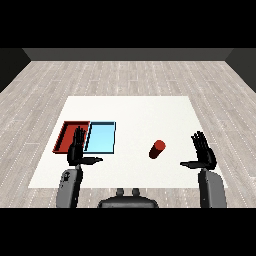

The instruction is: Pick the red can and put it in the red box

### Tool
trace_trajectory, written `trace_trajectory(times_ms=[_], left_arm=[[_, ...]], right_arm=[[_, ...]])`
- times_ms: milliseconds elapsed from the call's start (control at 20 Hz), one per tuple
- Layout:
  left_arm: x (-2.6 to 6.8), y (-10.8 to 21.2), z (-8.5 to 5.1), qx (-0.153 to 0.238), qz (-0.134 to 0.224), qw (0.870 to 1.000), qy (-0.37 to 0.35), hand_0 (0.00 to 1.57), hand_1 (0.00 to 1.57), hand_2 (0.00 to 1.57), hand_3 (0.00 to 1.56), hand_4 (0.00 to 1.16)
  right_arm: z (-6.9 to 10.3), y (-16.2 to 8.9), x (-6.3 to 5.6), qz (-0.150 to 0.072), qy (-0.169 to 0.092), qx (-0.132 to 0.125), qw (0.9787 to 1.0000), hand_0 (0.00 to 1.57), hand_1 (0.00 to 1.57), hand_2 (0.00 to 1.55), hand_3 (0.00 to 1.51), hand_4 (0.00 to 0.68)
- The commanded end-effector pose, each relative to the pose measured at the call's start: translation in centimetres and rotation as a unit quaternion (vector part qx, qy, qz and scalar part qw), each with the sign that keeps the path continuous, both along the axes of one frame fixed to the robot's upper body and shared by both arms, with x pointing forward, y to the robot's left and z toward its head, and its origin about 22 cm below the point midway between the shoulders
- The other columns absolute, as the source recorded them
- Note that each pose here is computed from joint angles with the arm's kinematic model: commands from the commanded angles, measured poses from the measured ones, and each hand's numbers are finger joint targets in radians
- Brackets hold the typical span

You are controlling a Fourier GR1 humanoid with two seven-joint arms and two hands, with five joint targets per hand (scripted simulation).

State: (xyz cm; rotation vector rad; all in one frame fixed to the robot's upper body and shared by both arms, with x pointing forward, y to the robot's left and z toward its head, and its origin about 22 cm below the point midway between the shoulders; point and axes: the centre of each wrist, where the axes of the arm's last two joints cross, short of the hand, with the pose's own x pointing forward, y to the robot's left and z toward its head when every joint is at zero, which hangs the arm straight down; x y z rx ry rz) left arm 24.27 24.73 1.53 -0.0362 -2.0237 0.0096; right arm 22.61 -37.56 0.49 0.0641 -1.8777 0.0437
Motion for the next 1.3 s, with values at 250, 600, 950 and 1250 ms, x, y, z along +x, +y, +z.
trace_trajectory(times_ms=[250,600,950,1250], left_arm=[[-2.66,-1.4,0.1,-0.010,0.007,1.000,-0.013,0.00,0.00,0.00,0.00,0.00],[0.11,-1.1,-0.9,-0.015,0.006,1.000,-0.003,0.00,0.00,0.00,0.00,0.00],[-0.18,0.4,0.9,-0.018,0.002,1.000,-0.003,0.00,0.00,0.00,0.00,0.00],[1.07,0.8,0.3,-0.015,0.005,1.000,-0.012,0.00,0.00,0.00,0.00,0.00]], right_arm=[[-1.7,2.7,1.4,0.017,0.038,0.029,0.9987,0.00,0.00,0.00,0.00,0.000],[-2.5,4.3,2.6,0.038,0.054,0.037,0.9972,0.00,0.00,0.00,0.00,0.000],[-5.8,7.6,4.5,0.052,0.070,0.049,0.9950,0.00,0.00,0.00,0.00,0.000],[-7.4,6.9,2.4,0.054,0.082,0.079,0.9920,0.00,0.00,0.00,0.00,0.000]])
